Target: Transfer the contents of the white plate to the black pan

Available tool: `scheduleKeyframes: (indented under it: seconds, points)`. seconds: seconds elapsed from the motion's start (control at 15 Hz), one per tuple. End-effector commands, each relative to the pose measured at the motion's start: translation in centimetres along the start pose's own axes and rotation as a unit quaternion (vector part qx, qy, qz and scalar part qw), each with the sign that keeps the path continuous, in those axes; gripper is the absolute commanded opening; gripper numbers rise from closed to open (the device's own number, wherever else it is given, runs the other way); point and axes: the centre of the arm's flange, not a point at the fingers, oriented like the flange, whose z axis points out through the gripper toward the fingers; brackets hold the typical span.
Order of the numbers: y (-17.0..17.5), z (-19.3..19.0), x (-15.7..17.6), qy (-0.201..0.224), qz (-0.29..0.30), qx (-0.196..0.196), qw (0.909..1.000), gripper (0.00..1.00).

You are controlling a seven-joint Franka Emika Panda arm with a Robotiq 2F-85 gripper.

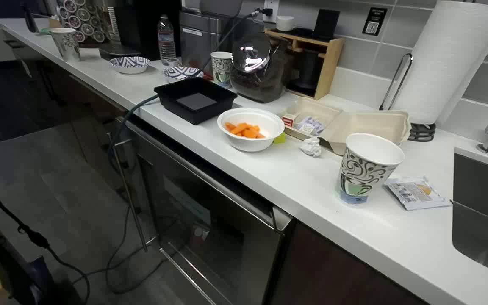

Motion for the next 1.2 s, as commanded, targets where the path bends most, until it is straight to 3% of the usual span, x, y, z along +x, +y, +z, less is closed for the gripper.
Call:
scheduleKeyframes:
  seconds: [0.0, 0.4, 0.8, 0.93, 1.13]
  points:
    - [0.0, 0.0, 0.0, 0.000, 0.000, 0.000, 1.0000, 1.00]
    - [0.0, 0.0, 0.0, 0.000, 0.000, 0.000, 1.0000, 1.00]
    - [2.6, 7.0, 5.8, -0.009, 0.102, -0.017, 0.9946, 1.00]
    - [4.2, 9.0, 8.1, -0.027, 0.147, 0.000, 0.9888, 1.00]
    - [6.7, 11.5, 12.3, -0.062, 0.224, 0.027, 0.9723, 1.00]
